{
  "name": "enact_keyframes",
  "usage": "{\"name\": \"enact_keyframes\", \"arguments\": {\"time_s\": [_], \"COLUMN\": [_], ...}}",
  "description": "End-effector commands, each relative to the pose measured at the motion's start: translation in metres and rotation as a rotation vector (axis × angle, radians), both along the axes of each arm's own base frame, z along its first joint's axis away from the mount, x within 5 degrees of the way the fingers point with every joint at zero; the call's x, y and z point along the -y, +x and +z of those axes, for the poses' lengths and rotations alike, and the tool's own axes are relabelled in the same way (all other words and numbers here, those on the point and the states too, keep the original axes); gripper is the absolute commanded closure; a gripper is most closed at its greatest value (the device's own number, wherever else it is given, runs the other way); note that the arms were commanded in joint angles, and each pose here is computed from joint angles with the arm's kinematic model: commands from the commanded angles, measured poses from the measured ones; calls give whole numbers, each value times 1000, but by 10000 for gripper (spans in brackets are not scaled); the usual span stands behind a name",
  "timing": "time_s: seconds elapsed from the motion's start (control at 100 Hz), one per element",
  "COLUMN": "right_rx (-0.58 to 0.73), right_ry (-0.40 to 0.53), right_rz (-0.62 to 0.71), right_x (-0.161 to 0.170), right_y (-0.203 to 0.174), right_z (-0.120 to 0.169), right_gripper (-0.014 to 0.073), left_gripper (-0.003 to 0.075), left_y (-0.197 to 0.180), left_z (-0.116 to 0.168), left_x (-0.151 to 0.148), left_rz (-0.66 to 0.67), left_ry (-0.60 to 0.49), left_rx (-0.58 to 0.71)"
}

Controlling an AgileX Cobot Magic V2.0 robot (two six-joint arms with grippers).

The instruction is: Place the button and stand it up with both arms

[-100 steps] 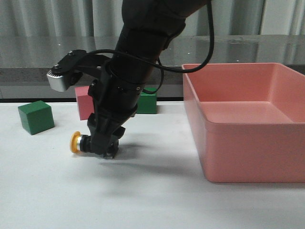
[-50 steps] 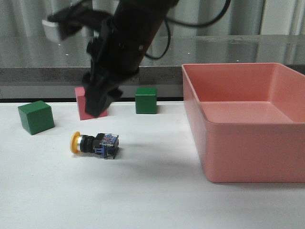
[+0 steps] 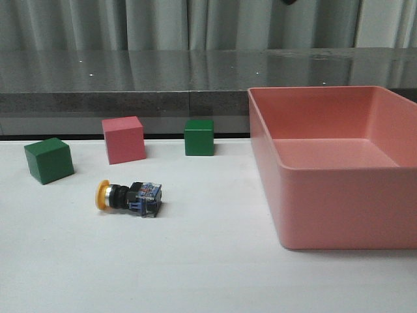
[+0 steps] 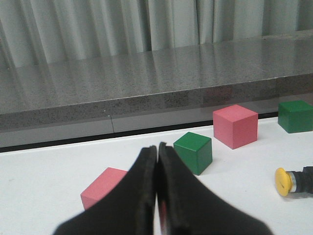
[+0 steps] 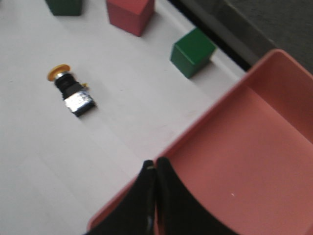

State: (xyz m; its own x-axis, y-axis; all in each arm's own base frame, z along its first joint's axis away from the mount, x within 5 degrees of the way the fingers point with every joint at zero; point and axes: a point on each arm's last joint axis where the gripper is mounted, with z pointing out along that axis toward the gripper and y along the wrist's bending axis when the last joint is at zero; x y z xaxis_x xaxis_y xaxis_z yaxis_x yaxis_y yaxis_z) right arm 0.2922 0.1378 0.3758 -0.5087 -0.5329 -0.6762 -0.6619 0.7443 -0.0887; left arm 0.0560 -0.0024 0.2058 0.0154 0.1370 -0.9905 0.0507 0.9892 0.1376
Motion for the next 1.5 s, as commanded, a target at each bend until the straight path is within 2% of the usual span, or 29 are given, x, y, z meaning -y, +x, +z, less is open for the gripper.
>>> {"name": "enact_keyframes", "arguments": {"time_s": [0.0,0.08,0.23,0.59,0.79,0.96,1.03,1.15,1.27,1.37,1.44,1.49], "right_rx": [165,232,312,448,585,615,599,588,588,588,588,588], "right_ry": [90,138,186,258,312,248,213,186,186,186,185,185], "right_rz": [-111,-199,-312,-371,-364,-343,-338,-334,-334,-334,-334,-334], "right_x": [30,53,82,106,114,118,119,119,119,119,119,119], "right_y": [-25,-48,-88,-172,-205,-218,-218,-218,-218,-218,-218,-218], "right_z": [27,25,0,-68,-66,-66,-69,-71,-71,-71,-71,-71], "right_gripper": [657,657,657,657,657,657,657,657,657,657,657,657], "left_gripper": [740,740,740,740,740,740,740,739,734,668,575,473], "left_y": [-1,-1,-1,-1,-1,-1,-1,-1,-1,-2,-4,-4], "left_z": [-6,-6,-6,-6,-6,-5,-4,-3,0,6,12,14], "left_x": [1,1,1,1,1,1,1,1,1,0,0,0], "left_rz": [-13,-13,-13,-13,-13,-15,-20,-26,-28,-31,-33,-35], "left_ry": [-18,-18,-18,-18,-18,-19,-77,-246,-272,-276,-278,-279], "left_rx": [62,62,62,62,63,79,91,91,120,190,232,249]}}
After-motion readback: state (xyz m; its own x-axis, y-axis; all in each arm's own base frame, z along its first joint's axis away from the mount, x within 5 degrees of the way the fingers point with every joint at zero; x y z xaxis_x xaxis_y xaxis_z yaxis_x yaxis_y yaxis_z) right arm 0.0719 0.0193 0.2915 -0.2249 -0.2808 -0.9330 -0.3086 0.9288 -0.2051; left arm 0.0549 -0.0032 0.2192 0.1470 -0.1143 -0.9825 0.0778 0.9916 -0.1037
